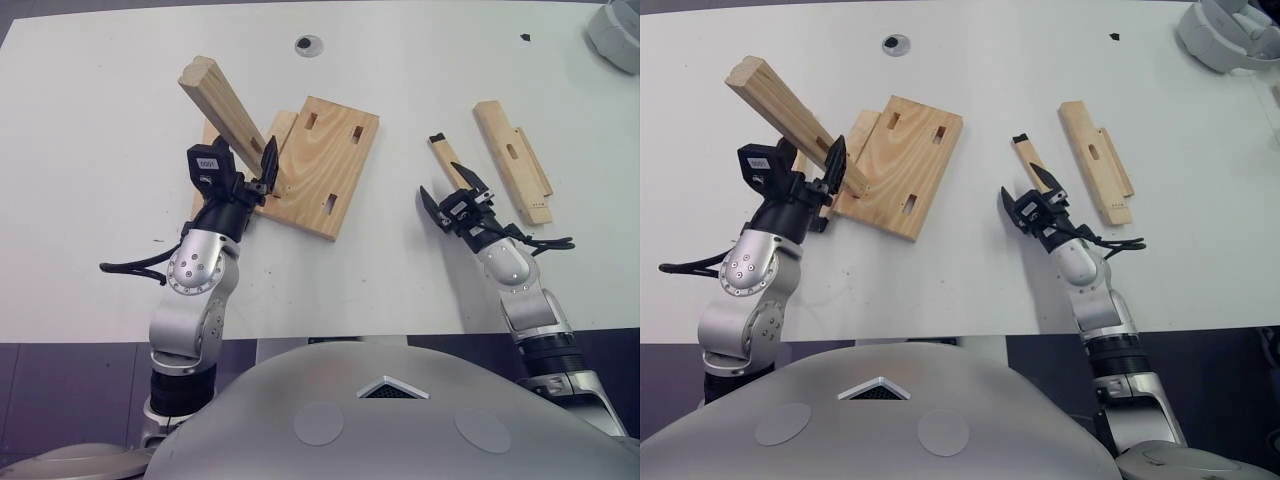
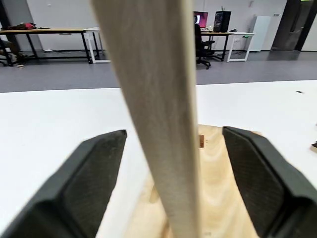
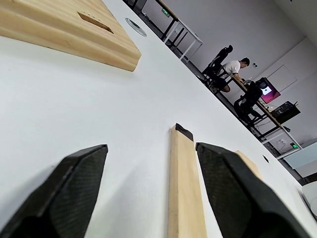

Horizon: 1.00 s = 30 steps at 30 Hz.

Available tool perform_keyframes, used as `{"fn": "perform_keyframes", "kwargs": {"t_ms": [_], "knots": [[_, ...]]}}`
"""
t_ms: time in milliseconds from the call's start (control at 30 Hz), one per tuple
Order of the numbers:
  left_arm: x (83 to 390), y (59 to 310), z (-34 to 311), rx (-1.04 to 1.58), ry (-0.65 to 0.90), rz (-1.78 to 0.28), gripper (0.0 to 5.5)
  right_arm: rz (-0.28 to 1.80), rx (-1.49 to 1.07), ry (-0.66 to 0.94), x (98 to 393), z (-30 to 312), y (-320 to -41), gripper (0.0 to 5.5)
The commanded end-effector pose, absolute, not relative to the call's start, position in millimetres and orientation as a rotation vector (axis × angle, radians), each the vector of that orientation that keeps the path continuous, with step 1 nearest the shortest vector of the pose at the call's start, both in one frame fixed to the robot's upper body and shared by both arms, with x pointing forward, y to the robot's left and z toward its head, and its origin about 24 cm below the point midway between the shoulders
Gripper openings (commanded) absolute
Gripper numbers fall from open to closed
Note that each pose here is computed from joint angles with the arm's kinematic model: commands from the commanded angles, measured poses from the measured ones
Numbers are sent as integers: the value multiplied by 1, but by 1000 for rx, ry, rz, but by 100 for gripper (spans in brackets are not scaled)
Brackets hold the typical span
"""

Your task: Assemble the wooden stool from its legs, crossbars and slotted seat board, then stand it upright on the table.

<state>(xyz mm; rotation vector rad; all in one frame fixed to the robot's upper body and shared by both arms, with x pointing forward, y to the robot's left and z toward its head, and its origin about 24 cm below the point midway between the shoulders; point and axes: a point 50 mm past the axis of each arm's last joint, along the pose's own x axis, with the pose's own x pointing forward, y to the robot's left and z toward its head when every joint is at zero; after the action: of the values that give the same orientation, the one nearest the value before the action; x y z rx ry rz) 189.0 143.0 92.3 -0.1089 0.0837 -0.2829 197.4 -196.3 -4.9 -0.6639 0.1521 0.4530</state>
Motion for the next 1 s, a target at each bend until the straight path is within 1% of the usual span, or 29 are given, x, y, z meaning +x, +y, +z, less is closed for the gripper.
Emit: {"fn": "perform_keyframes", "kwargs": {"t_ms": [33, 133, 200, 267, 367, 467, 533, 600, 767, 833, 1000], "knots": [[200, 160, 99, -45, 72, -545, 425, 455, -650, 286, 183, -25, -200, 333], [212, 191, 102, 26, 97, -628, 468, 447, -648, 284, 185, -25, -200, 333], [213, 208, 99, 79, 151, -691, 492, 443, -647, 282, 185, -25, -200, 333], [211, 220, 95, 102, 210, -745, 527, 440, -649, 282, 186, -26, -200, 333], [207, 234, 91, 131, 278, -818, 532, 435, -650, 280, 188, -26, -200, 333], [218, 251, 93, 227, 273, -776, 532, 428, -653, 277, 190, -26, -202, 333], [226, 252, 92, 292, 247, -743, 532, 425, -655, 275, 192, -26, -203, 333], [230, 247, 86, 360, 234, -733, 532, 421, -655, 274, 193, -26, -203, 333], [231, 220, 68, 442, 216, -757, 532, 412, -670, 280, 198, -26, -207, 333], [232, 218, 66, 489, 207, -738, 532, 415, -672, 277, 200, -25, -207, 333], [237, 218, 64, 510, 202, -710, 532, 415, -673, 279, 199, -25, -208, 333]]}}
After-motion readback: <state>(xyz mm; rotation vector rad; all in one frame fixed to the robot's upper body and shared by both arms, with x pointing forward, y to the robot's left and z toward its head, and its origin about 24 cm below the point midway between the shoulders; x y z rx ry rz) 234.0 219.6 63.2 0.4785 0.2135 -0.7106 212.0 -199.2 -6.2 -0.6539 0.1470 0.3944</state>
